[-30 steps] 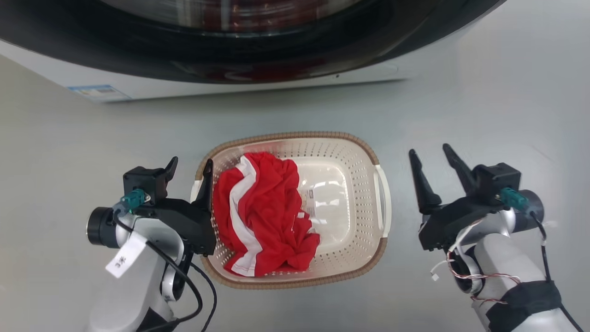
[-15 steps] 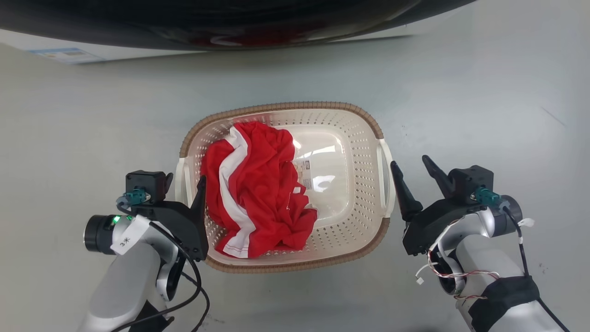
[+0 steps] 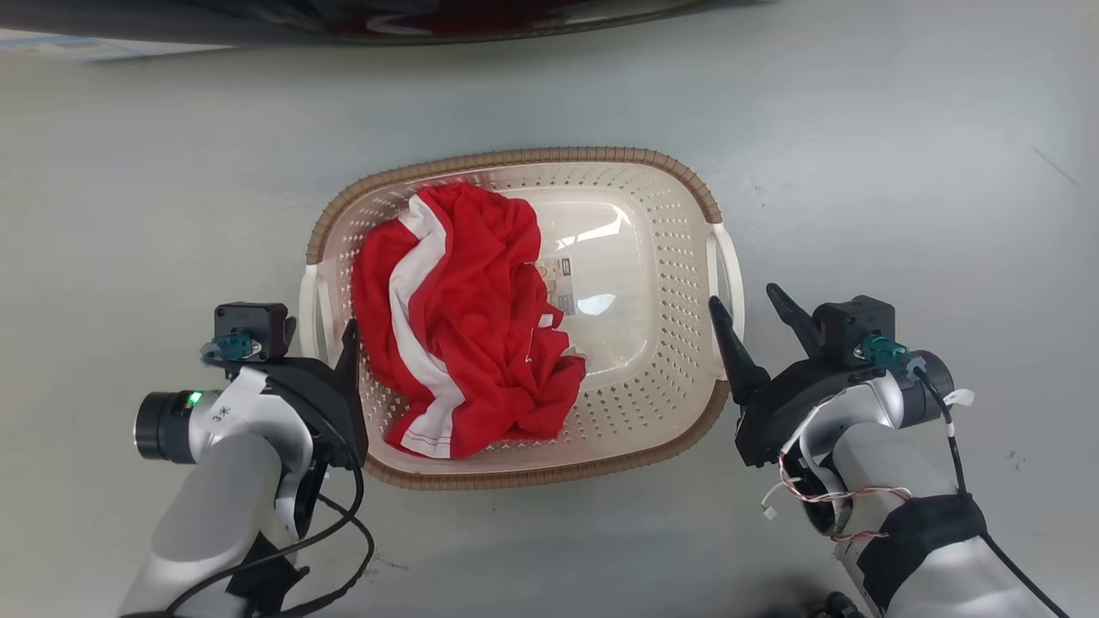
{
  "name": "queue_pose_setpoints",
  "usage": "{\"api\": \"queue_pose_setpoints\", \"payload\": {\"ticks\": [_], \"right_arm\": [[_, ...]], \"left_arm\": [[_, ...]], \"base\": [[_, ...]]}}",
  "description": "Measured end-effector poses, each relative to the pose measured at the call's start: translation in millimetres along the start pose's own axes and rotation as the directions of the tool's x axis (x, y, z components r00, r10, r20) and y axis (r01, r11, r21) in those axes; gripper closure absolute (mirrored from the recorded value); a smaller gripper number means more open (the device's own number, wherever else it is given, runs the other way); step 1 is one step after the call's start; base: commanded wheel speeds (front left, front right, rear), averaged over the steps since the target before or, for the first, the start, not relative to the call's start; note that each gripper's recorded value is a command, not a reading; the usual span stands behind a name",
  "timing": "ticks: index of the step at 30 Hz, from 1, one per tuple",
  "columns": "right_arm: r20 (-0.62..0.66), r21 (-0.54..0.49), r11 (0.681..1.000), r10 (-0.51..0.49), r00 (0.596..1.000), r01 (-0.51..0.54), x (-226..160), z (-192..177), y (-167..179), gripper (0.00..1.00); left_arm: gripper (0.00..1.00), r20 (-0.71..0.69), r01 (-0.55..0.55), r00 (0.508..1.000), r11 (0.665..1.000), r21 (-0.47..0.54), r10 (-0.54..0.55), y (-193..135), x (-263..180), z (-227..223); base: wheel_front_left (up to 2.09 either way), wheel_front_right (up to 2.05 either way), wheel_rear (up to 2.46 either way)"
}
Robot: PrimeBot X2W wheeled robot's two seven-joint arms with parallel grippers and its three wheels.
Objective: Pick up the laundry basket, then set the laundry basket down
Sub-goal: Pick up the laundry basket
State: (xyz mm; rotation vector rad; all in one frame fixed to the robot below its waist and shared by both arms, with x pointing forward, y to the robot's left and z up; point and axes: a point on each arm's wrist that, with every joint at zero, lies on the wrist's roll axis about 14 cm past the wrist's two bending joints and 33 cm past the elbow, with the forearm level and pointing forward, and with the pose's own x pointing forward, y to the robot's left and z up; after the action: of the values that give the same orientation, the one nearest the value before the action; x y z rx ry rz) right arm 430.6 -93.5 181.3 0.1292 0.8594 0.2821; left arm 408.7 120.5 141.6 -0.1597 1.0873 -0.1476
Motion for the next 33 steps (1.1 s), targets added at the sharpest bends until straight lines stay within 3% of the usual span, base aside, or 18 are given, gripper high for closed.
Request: {"api": "queue_pose_setpoints", "payload": {"ticks": [8,9,10,33], "right_arm": [[-0.033,-0.001,1.0,0.009,0.999,-0.009,10.0,-10.1,-0.1,0.0],[-0.037,-0.002,1.0,0.009,0.999,-0.009,11.2,-11.4,-0.6,0.62],[-0.036,-0.003,1.0,0.007,0.999,-0.008,12.6,-11.4,-1.3,1.0],[-0.085,-0.018,0.999,0.035,0.996,-0.037,8.9,-6.6,3.1,1.0]], "left_arm": [[0.0,-0.033,0.011,0.999,1.0,-0.017,-0.011,-1.4,12.2,-5.4],[0.71,-0.034,0.016,0.999,1.0,-0.018,-0.017,-2.4,13.9,-4.6],[1.0,-0.038,0.024,0.999,1.0,-0.019,-0.025,-4.2,15.6,-3.6],[1.0,-0.064,0.04,0.997,0.995,-0.093,-0.046,-16.9,4.2,7.8]], "base": [[0.0,0.0,0.0],[0.0,0.0,0.0],[0.0,0.0,0.0],[0.0,0.0,0.0]]}}
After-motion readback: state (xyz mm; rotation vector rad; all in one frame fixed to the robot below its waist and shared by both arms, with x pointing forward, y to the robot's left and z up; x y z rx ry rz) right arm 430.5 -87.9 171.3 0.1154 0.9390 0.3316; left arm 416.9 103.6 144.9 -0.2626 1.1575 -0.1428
